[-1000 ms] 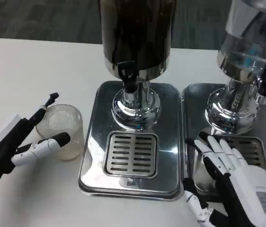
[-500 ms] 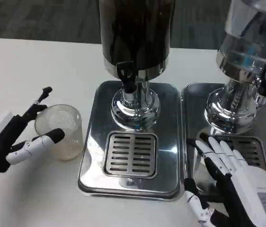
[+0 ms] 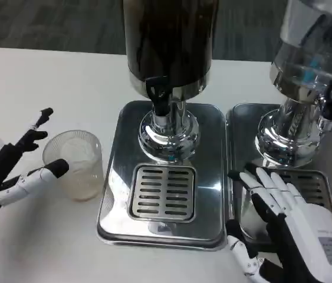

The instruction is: Grasp the cup under the faucet to collect the drink, then remove the cup.

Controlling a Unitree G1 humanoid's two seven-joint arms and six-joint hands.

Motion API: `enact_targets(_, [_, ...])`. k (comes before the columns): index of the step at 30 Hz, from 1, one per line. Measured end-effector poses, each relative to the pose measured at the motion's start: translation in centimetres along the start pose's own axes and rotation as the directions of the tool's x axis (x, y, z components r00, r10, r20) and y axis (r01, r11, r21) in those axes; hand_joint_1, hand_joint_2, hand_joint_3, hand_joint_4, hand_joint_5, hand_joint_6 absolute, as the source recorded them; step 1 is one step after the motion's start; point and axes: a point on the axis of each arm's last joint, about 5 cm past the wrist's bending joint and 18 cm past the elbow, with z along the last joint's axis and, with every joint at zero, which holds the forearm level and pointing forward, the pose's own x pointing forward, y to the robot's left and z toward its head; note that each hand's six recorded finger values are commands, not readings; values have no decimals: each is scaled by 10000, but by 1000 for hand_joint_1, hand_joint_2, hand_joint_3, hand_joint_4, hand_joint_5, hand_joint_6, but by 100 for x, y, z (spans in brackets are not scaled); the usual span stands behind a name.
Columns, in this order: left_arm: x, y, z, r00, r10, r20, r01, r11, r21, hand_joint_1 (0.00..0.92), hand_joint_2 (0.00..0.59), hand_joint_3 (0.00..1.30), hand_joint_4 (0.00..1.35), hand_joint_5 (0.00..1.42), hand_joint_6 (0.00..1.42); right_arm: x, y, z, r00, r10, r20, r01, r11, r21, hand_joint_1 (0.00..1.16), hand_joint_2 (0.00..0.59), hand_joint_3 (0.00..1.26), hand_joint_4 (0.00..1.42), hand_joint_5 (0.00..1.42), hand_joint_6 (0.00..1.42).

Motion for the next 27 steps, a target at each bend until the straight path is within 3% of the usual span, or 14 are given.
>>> enact_targets(13, [-39,39,-61,9982,-246,-550,253,9996,113,0,0,0,0,88,158,-18,96,109,9999,-131,-30,132,9996,264,357,464,157,54,39,57])
enact_targets(27, [-71,61,-92,9969,-329,-709,431,9881,1475,0,0,0,0,97,169,-19,178,208,9993,-376,-47,378,9982,472,352,457,172,54,39,64])
